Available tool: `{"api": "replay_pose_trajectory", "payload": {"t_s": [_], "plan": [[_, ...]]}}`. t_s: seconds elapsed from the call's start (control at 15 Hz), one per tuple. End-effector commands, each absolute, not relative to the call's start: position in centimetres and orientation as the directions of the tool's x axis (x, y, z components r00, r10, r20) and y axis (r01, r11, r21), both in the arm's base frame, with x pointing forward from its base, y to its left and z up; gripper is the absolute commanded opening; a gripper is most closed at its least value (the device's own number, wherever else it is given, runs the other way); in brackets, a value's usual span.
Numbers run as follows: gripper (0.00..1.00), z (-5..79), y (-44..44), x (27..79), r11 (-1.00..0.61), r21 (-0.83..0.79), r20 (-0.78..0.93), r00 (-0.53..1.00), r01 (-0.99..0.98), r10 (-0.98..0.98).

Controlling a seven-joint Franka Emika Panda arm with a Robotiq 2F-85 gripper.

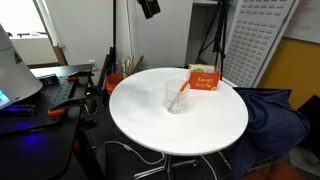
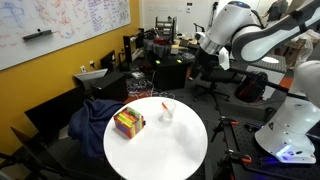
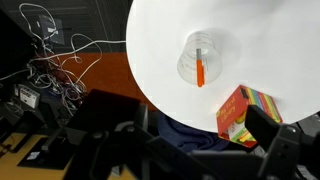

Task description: Pick the marker from the cup and put it on the table

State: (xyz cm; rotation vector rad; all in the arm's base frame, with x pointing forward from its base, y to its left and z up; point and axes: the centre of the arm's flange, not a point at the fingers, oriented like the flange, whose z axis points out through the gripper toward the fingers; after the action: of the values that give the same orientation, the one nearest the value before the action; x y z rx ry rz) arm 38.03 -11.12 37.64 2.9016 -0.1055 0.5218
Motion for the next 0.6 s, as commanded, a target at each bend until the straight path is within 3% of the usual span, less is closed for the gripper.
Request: {"api": "replay_pose_trajectory", "payload": {"t_s": [0.0,0.53], "plan": [[1.00,36.15,-11.67,37.85,-0.978,0.187,0.351,0.936,-0.089,-0.018],[1.00,36.04,-11.14,38.23,-0.981,0.168,0.319,0.947,-0.097,-0.038]]}}
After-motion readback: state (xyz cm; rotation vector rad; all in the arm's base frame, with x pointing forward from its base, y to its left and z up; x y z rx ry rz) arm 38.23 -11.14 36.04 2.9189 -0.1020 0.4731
